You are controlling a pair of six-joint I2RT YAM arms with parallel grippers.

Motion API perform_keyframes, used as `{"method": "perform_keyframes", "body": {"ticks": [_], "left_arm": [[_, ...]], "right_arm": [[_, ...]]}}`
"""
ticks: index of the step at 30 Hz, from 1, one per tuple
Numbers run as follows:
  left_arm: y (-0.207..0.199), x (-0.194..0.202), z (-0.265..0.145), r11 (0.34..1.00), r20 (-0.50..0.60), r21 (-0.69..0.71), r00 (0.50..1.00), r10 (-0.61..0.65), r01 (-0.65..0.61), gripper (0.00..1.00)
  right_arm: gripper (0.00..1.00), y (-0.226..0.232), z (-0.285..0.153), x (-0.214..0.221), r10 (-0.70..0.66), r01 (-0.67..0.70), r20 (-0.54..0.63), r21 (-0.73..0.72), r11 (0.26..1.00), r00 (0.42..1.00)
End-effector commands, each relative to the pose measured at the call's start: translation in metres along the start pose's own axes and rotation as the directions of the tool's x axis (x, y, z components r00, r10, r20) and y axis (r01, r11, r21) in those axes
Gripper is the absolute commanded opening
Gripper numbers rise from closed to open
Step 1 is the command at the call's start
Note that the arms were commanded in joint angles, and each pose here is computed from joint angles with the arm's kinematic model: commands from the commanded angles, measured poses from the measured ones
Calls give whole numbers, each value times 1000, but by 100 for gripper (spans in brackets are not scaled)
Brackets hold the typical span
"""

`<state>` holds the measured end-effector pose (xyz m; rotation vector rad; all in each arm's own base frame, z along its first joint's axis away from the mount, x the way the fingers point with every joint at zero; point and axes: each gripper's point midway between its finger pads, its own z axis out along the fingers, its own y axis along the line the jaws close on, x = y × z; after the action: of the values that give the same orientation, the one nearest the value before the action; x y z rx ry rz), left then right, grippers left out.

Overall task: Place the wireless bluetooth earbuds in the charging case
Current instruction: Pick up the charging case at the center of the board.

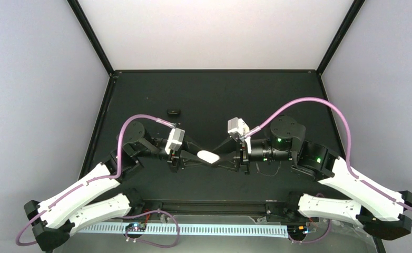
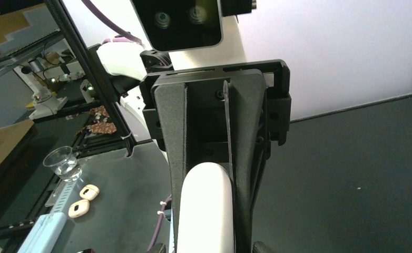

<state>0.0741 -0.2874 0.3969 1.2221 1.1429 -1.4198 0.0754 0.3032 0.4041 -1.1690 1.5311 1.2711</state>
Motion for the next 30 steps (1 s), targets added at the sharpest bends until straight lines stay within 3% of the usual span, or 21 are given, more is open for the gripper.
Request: {"method": "perform_keyframes", "body": {"ticks": [1, 12, 18, 25, 28, 30], "left_arm": [[-11, -30, -2, 997, 62, 31, 996, 65, -67, 2], [-9, -26, -2, 999, 54, 23, 998, 34, -35, 6], [-4, -26, -1, 1000, 60, 1, 998, 17, -17, 25], [2, -26, -1, 1000, 68, -23, 998, -13, 15, 38], [3, -27, -1, 999, 84, -28, 996, -18, 21, 38], [2, -28, -1, 1000, 100, -23, 995, -15, 17, 29]], "right_arm": [[39, 5, -2, -10, -8, 9, 18, -18, 1000, 1000], [16, 5, -7, -14, -14, 15, 70, -8, 1000, 997], [10, 7, -7, -18, -9, 12, 106, -22, 1000, 994], [9, 5, -14, -24, -23, 22, 166, 5, 1000, 986], [9, 4, -14, -25, -25, 25, 174, 4, 1000, 984], [9, 5, -13, -25, -23, 24, 172, -3, 1000, 985]]}}
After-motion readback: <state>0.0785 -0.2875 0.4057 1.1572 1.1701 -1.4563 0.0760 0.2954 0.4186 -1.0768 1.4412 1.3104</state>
